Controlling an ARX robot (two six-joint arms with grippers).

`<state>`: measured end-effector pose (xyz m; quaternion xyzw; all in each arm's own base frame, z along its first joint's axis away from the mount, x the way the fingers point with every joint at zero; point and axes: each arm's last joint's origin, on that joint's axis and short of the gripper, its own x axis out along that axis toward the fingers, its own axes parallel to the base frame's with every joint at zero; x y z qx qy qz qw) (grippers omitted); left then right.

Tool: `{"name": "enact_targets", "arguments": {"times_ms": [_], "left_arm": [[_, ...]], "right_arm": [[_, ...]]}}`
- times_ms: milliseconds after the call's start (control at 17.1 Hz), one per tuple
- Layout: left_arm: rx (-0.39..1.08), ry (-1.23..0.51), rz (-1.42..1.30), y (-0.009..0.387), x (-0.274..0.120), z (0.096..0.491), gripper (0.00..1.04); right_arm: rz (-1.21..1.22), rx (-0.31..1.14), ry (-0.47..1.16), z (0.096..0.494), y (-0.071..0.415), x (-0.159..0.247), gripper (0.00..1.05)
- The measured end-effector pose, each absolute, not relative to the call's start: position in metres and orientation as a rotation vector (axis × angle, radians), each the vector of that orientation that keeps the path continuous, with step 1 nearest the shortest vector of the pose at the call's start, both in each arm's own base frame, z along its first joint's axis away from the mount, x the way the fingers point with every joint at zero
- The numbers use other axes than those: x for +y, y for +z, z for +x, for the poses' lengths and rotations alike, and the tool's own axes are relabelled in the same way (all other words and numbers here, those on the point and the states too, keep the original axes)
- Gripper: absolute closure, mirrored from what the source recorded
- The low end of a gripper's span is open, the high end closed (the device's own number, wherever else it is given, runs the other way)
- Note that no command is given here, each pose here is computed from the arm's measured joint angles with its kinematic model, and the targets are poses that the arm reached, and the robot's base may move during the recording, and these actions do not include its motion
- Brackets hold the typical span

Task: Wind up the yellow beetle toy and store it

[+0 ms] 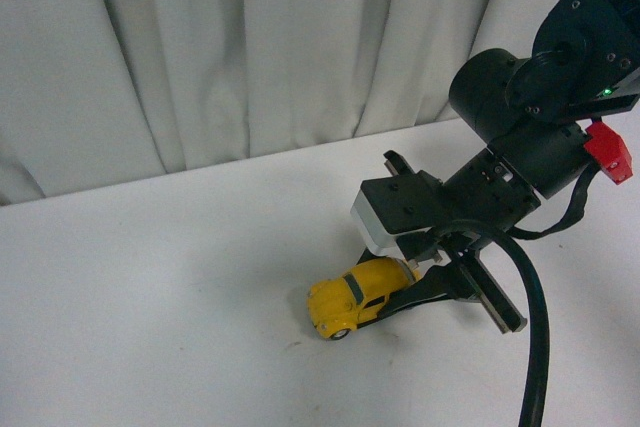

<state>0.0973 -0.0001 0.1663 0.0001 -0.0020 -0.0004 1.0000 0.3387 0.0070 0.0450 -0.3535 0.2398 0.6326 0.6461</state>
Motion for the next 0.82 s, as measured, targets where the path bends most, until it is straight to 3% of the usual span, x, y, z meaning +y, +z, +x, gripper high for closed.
{"name": "enact_targets", "arguments": {"times_ms": [821], "left_arm": [[-0.004, -0.001, 0.0, 0.166, 0.0, 0.097, 0.07]], "right_arm": [[-0.746, 0.572, 1.364, 0.319, 0.04, -0.011, 0.63]]}}
